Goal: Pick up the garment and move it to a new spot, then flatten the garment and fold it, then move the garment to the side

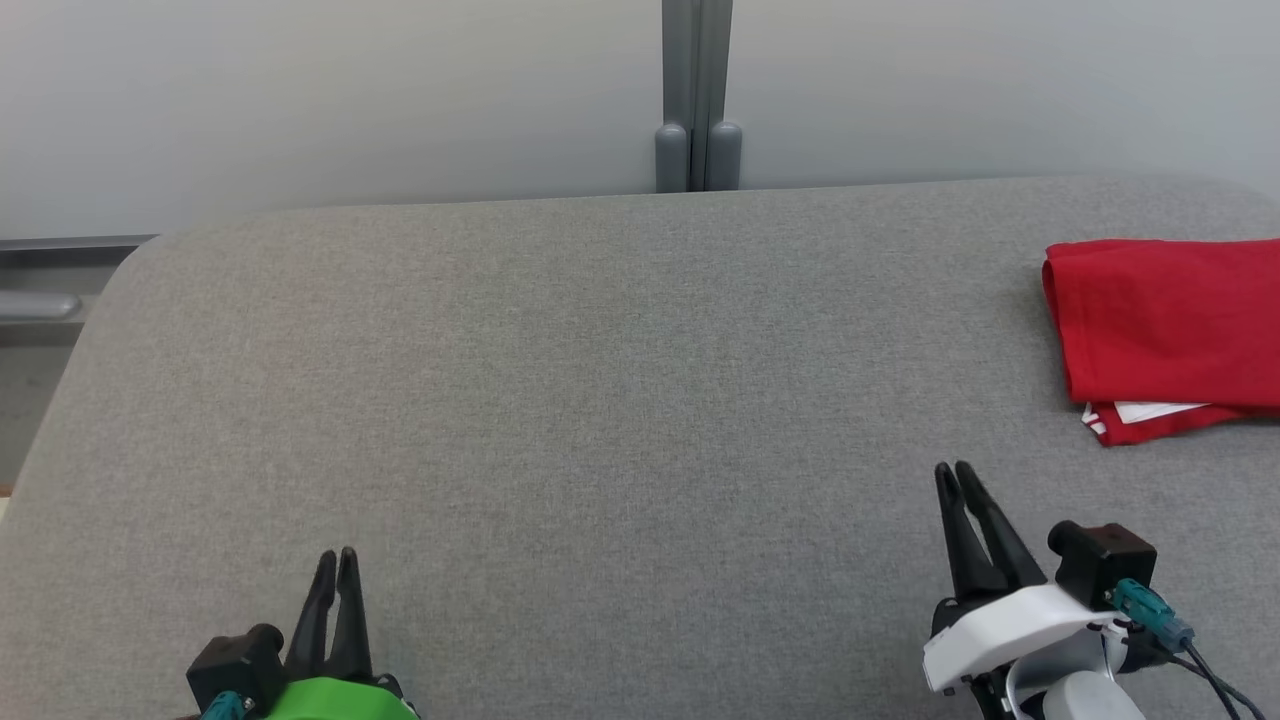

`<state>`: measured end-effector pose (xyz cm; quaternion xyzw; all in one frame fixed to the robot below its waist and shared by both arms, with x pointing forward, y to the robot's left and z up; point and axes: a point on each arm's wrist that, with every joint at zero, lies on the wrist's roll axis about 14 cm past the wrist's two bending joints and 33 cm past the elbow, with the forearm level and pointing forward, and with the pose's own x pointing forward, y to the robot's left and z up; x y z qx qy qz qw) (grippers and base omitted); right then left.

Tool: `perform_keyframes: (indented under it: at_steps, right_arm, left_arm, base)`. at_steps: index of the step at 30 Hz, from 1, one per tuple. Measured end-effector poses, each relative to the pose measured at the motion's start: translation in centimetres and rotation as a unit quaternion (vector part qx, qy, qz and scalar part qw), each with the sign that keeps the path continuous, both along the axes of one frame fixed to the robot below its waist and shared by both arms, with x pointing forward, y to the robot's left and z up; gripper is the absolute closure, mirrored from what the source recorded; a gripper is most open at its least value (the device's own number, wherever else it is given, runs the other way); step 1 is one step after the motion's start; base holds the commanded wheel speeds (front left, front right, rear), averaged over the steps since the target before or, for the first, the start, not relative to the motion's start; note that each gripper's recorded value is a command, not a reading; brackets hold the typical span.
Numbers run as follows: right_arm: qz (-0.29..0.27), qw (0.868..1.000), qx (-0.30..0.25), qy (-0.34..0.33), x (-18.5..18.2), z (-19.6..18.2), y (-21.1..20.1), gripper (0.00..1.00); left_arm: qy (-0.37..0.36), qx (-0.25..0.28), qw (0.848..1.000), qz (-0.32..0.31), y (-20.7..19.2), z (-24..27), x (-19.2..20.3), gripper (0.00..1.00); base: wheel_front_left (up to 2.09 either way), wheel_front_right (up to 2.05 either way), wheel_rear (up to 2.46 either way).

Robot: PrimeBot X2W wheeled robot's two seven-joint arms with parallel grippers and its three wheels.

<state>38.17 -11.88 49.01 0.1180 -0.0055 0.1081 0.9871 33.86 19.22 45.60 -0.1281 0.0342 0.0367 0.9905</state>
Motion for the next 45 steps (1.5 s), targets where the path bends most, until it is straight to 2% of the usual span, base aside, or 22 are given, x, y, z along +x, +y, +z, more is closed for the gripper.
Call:
perform_keyframes:
  at_steps: [2, 9, 19, 45]
  right_arm:
    - [-0.002, 1.0, 0.002, 0.015, -0.4, -0.8, -0.1, 1.0]
    - [-0.022, 0.997, 0.061, 0.038, -0.4, -1.2, -1.0, 1.0]
    - [-0.046, 0.987, 0.14, 0.061, -0.2, -1.3, -2.2, 1.0]
    - [-0.08, 0.943, 0.309, 0.089, 0.3, -0.9, -4.4, 1.0]
  left_arm:
    - [0.012, -0.006, 1.0, 0.001, 0.0, -0.6, -0.3, 1.0]
    - [0.025, -0.065, 0.997, 0.021, 0.6, -1.1, -0.2, 1.0]
    - [0.028, -0.144, 0.989, 0.036, 0.9, -1.0, 0.1, 1.0]
    - [0.014, -0.314, 0.948, 0.052, 1.4, 0.2, 1.6, 1.0]
  base:
    - [0.0, 0.0, 0.0]
    - [0.0, 0.0, 0.0]
    - [0.0, 0.0, 0.0]
    - [0.0, 0.0, 0.0]
